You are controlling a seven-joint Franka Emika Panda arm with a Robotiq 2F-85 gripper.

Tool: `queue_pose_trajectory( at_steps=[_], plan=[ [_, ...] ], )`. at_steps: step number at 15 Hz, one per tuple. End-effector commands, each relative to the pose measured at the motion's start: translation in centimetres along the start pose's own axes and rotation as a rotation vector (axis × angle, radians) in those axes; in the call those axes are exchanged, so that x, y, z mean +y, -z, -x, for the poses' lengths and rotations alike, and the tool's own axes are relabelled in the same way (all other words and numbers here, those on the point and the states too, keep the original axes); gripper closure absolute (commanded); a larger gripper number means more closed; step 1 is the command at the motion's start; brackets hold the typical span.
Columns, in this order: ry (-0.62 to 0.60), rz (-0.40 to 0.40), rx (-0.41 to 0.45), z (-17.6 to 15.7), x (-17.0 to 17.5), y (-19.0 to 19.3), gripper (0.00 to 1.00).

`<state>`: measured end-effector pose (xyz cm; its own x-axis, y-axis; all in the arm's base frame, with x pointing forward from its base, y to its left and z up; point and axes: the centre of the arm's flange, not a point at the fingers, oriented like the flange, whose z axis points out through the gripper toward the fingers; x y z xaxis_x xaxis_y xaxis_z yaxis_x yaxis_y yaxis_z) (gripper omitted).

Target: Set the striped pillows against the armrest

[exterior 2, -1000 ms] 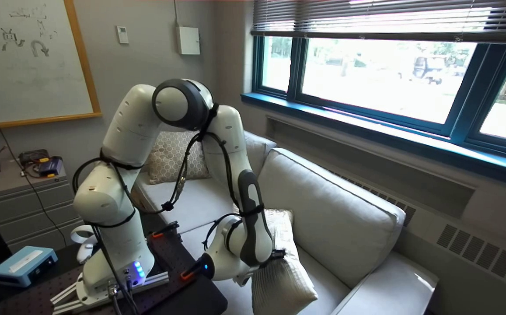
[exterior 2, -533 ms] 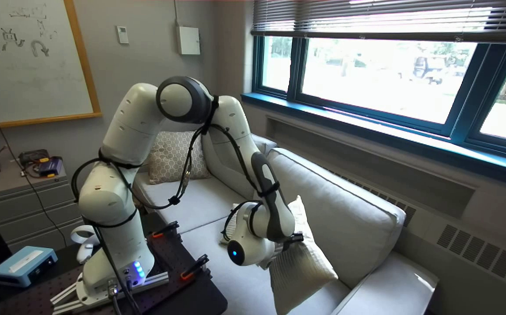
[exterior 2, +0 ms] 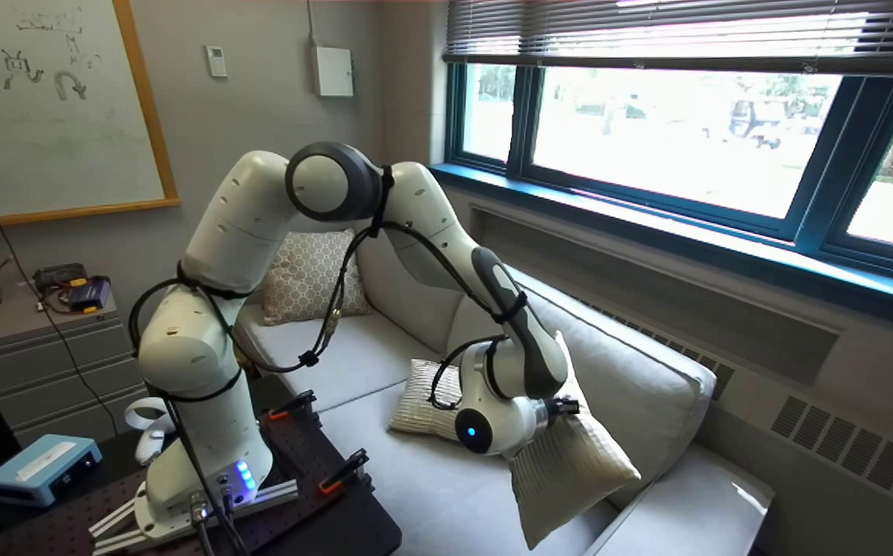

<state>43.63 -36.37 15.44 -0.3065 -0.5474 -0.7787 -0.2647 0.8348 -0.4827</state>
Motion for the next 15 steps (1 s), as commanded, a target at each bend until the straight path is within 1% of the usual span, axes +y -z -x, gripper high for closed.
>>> queue_pose_trajectory(
  at_steps=[1,5,8,11,13,15],
  plan=[
    [-0.13,0.025,-0.015,-3.4,-1.5,-2.7,0.99],
    [-0.228,0.078,-0.001,-6.2,0.8,-6.2,0.99],
    [-0.254,0.106,0.002,-6.8,2.7,-7.9,0.99],
    [-0.302,0.111,0.031,-7.9,3.6,-7.3,0.99],
    [-0.353,0.105,0.065,-9.6,4.5,-5.9,0.99],
    [-0.407,0.094,0.081,-11.5,5.7,-4.8,0.99]
  ],
)
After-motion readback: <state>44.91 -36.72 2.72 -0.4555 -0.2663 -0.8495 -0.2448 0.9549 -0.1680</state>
